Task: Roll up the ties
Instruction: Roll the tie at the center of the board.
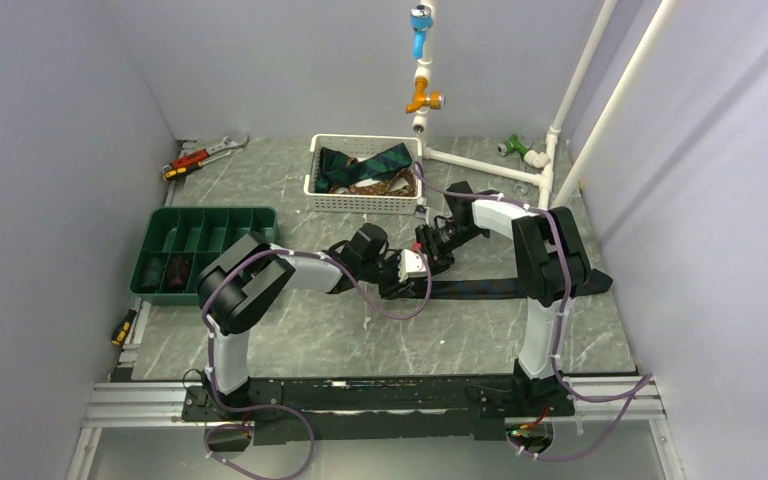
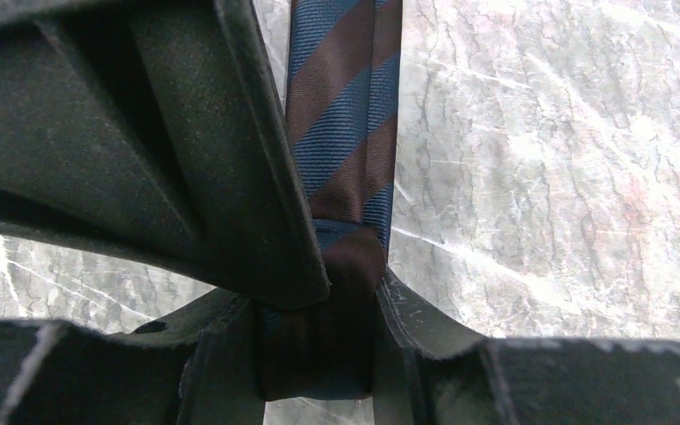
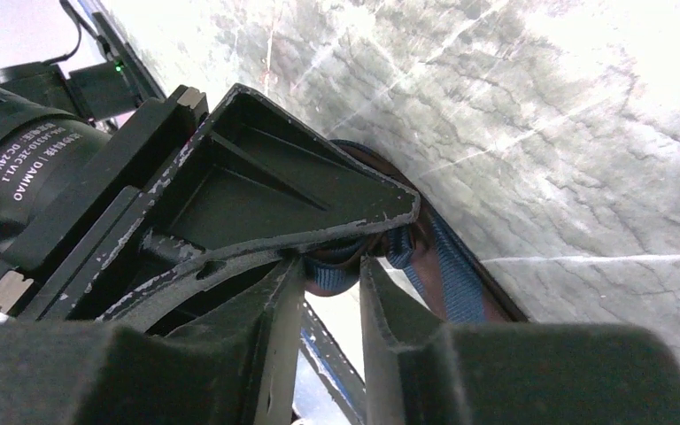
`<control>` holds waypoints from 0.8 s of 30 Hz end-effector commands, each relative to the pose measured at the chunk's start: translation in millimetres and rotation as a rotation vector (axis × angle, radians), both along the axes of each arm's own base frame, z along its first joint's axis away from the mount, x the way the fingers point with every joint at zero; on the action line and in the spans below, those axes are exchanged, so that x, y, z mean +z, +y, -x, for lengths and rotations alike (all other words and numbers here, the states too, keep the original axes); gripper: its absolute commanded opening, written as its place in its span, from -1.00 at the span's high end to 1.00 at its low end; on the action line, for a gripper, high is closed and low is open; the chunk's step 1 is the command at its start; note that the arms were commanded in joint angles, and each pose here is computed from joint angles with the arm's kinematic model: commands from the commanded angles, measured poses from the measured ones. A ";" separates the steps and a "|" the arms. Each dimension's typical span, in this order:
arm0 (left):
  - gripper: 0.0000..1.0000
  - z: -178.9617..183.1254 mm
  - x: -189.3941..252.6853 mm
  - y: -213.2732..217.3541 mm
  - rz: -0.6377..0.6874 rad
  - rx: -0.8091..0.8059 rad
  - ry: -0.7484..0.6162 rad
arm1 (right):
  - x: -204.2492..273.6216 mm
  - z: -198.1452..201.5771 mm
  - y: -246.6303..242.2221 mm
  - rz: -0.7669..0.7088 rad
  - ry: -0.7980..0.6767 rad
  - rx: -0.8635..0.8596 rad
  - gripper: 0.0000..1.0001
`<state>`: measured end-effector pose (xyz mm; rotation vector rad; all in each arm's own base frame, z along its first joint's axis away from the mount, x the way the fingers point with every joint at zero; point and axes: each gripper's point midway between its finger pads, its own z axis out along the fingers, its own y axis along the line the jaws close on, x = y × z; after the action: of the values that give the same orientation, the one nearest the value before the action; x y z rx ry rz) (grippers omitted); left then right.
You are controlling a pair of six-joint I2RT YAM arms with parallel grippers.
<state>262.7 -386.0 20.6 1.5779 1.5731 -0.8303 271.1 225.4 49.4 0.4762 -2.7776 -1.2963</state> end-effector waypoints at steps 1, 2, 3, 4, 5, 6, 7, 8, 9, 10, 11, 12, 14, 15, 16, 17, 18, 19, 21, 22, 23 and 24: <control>0.41 31.9 -85.3 61.1 -0.328 0.050 0.133 | -9.5 -3.2 2.5 -0.004 -0.019 0.006 0.62; 0.41 31.9 -85.1 60.9 -0.326 0.050 0.133 | -11.7 -1.8 0.8 0.007 -0.017 0.007 0.90; 0.39 32.2 -84.9 60.9 -0.323 0.050 0.133 | -14.9 -0.2 -2.1 0.029 -0.014 0.005 1.00; 0.35 33.3 -84.6 60.2 -0.318 0.045 0.133 | -20.0 1.3 -6.8 0.053 -0.028 0.023 1.00; 0.26 34.6 -84.0 60.0 -0.310 0.039 0.134 | -25.3 4.1 -11.3 0.079 -0.026 0.035 1.00; 0.19 36.4 -82.3 58.7 -0.297 0.029 0.134 | -31.2 6.8 -16.8 0.108 -0.026 0.045 1.00; 0.11 37.4 -80.7 57.4 -0.283 0.021 0.134 | -37.4 9.0 -22.8 0.142 -0.028 0.052 1.00; 0.00 37.5 -78.4 55.2 -0.266 0.015 0.128 | -43.3 10.5 -28.4 0.171 -0.034 0.059 1.00; -0.11 37.4 -76.7 53.5 -0.253 0.009 0.125 | -49.2 10.2 -34.4 0.205 -0.041 0.057 1.00; -0.19 36.0 -74.1 51.1 -0.237 0.005 0.115 | -54.4 8.2 -40.3 0.236 -0.049 0.048 1.00; -0.26 34.7 -71.0 48.5 -0.218 0.002 0.109 | -59.1 6.3 -43.8 0.258 -0.060 0.049 1.00; -0.32 33.0 -66.6 45.7 -0.195 0.000 0.102 | -63.3 4.8 -47.3 0.282 -0.065 0.050 1.00; -0.42 30.5 -55.8 39.2 -0.142 -0.007 0.084 | -69.4 0.1 -52.7 0.321 -0.083 0.050 1.00; -0.46 29.7 -50.5 35.8 -0.116 -0.015 0.073 | -72.1 -3.3 -55.4 0.342 -0.097 0.049 1.00; -0.49 30.5 -46.2 34.6 -0.093 -0.020 0.065 | -74.2 -5.7 -57.4 0.356 -0.103 0.048 1.00; -0.53 30.3 -40.7 32.9 -0.063 -0.022 0.056 | -75.5 -7.7 -59.1 0.368 -0.108 0.052 1.00; -0.59 28.8 -35.5 32.5 -0.031 -0.020 0.042 | -76.5 -9.2 -60.3 0.377 -0.111 0.058 1.00; -0.62 26.7 -32.2 32.8 -0.007 -0.013 0.031 | -77.7 -10.2 -61.6 0.386 -0.113 0.066 1.00; -0.65 21.5 -28.8 33.3 0.026 0.016 0.024 | -79.5 -9.4 -65.1 0.405 -0.127 0.085 1.00; -0.66 19.0 -26.6 32.7 0.045 0.026 0.028 | -79.1 -9.1 -66.5 0.411 -0.138 0.090 1.00; -0.66 16.1 -23.9 31.5 0.068 0.032 0.032 | -78.9 -7.9 -67.8 0.415 -0.144 0.096 1.00; -0.66 16.9 -22.6 29.6 0.085 0.028 0.046 | -78.3 -6.2 -68.4 0.416 -0.148 0.101 1.00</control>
<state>258.2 -372.4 25.8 1.4987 1.4542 -0.8484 272.5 200.3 18.0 0.5214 -2.8676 -1.0692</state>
